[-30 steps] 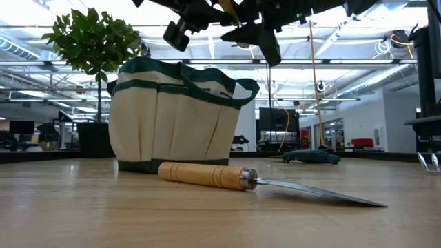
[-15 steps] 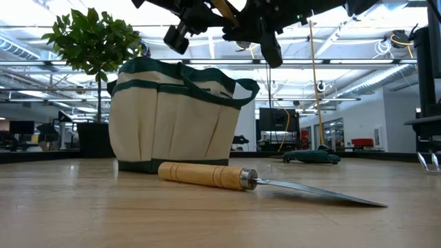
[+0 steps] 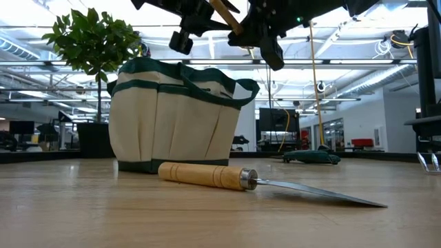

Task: Pick & Place Garden tools in Gardening bag
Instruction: Put the top brown hand rake into the gardening bag

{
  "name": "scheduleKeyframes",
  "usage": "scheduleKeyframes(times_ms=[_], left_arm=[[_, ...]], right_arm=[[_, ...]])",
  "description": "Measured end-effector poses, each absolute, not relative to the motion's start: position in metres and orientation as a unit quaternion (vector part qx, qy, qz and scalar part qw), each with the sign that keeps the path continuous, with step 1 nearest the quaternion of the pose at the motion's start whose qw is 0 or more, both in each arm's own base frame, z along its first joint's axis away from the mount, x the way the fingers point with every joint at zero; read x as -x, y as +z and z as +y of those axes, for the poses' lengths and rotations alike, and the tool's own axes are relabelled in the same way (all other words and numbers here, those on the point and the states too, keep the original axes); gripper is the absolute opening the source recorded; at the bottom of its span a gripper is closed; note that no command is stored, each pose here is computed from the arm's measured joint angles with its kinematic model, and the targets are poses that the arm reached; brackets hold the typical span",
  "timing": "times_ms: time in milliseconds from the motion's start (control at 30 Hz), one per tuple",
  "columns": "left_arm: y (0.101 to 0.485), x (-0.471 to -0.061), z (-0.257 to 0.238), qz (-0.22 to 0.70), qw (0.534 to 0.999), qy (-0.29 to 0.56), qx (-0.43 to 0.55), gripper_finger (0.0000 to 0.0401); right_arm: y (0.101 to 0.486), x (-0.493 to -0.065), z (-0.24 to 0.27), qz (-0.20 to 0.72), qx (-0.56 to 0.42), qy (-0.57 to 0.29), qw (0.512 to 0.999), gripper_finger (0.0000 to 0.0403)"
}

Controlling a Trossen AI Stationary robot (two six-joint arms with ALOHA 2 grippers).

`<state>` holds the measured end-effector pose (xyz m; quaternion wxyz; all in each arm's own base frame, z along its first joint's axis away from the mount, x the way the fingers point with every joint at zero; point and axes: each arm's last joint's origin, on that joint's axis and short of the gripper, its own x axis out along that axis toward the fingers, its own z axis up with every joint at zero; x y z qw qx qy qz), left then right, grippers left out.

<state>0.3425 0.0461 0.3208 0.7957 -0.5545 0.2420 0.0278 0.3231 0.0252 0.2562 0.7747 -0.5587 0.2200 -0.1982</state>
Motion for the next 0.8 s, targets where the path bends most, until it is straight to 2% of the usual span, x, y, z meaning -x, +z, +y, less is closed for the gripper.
scheduleKeyframes(times_ms=[433,667,800], left_arm=[[0.345,-0.319,0.082,0.186,0.879,0.021,0.439,0.0158],[0.351,-0.308,0.086,0.193,0.920,-0.001,0.343,0.0159],[0.348,-0.302,0.083,0.220,0.920,0.001,0.324,0.0159]], right_arm=[[0.243,-0.319,0.023,0.277,0.530,-0.205,0.775,0.0048],[0.255,-0.313,0.022,0.247,0.464,-0.229,0.819,0.0048],[0.269,-0.306,0.023,0.197,0.393,-0.224,0.870,0.0048]])
